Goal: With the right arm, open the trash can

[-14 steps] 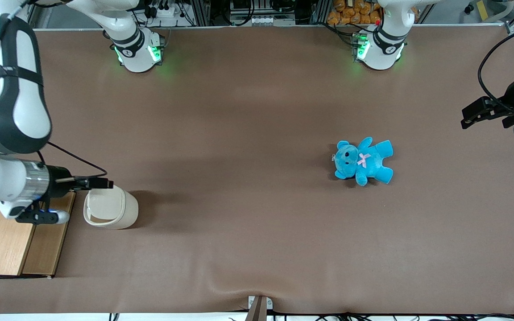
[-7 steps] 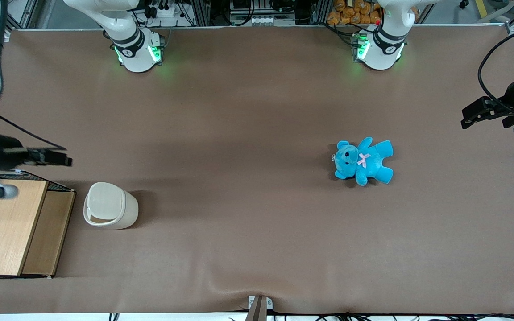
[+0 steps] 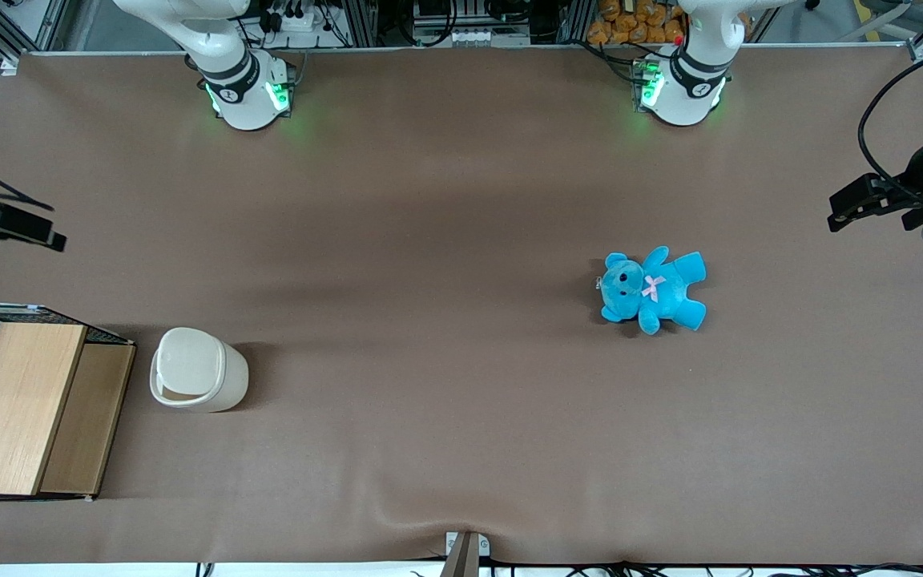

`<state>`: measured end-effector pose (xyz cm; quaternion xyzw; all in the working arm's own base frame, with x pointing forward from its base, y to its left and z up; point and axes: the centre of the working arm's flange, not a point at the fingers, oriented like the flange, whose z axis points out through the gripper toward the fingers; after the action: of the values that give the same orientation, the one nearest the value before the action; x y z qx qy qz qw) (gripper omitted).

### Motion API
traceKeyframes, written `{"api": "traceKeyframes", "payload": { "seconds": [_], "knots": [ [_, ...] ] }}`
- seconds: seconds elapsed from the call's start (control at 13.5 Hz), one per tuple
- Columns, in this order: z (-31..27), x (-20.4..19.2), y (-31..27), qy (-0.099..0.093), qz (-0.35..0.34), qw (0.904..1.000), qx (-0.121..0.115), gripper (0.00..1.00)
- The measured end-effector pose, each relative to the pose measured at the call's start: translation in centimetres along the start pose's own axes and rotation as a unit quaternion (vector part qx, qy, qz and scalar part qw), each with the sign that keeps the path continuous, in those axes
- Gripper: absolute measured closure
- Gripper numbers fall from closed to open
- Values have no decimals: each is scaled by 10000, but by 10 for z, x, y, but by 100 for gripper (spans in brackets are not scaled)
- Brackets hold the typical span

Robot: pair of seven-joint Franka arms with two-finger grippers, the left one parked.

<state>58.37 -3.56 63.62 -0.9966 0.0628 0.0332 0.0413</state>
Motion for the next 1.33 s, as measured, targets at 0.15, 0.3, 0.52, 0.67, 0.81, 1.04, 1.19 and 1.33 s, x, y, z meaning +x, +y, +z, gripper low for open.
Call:
{"api": "traceKeyframes", "payload": {
  "seconds": [0.15, 0.3, 0.52, 0.67, 0.81, 1.04, 1.19, 1.33],
  "knots": [
    [-5, -27, 6, 123, 36, 9999, -39, 0],
    [-8, -48, 10, 153, 45, 9998, -126, 0],
    [-8, -52, 12, 219, 18, 9996, -156, 0],
    [-8, -50, 14, 243, -162, 9993, -232, 0],
    [-8, -50, 18, 248, -232, 9989, -317, 0],
    [-8, -50, 18, 247, -246, 9989, -328, 0],
    [-8, -50, 18, 246, -278, 9988, -332, 0],
    [-8, -50, 18, 245, -296, 9987, -335, 0]
  ]
}}
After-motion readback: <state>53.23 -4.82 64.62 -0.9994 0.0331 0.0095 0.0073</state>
